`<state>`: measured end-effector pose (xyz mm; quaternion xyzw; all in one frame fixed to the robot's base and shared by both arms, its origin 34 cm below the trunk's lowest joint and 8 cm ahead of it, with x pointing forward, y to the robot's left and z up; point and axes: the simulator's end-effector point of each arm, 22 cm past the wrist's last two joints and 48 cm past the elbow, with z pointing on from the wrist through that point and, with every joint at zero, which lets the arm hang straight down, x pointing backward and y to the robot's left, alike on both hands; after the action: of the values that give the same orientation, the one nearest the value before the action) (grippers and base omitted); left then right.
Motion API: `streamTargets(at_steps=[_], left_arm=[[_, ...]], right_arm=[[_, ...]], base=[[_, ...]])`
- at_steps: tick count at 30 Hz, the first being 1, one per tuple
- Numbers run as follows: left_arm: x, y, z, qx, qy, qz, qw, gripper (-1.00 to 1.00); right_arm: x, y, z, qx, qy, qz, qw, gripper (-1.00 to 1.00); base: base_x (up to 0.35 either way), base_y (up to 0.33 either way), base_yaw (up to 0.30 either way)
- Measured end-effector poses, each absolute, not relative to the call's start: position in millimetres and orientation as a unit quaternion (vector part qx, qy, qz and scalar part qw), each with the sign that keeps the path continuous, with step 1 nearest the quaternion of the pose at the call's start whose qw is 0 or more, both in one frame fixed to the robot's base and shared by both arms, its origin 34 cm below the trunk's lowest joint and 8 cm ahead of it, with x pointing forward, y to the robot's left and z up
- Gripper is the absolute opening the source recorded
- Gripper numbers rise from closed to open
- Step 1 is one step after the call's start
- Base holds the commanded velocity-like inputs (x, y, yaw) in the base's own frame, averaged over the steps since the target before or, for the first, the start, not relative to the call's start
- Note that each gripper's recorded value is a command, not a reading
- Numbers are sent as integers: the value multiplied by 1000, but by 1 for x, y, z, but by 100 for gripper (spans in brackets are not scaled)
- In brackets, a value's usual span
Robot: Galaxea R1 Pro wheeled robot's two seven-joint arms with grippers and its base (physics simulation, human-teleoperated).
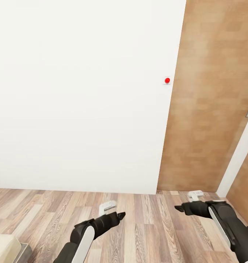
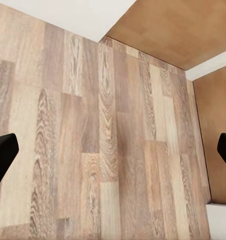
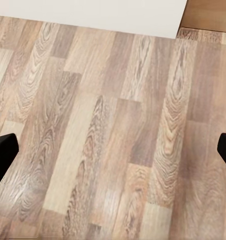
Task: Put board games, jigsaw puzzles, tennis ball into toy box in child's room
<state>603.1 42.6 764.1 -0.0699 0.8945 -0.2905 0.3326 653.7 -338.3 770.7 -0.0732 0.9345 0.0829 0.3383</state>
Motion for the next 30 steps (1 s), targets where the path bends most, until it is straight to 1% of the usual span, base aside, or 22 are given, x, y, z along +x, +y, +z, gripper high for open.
streamTargets(at_steps=[15, 30], left_arm=[[602, 41, 751, -88, 890, -293, 338, 100], [602, 40, 749, -90, 889, -294, 338, 100]], right_arm=[[644, -322, 778, -88, 926, 141, 339, 100], [642, -314, 777, -86, 926, 154, 335, 100]], base=[[0, 0, 0], [0, 0, 0]])
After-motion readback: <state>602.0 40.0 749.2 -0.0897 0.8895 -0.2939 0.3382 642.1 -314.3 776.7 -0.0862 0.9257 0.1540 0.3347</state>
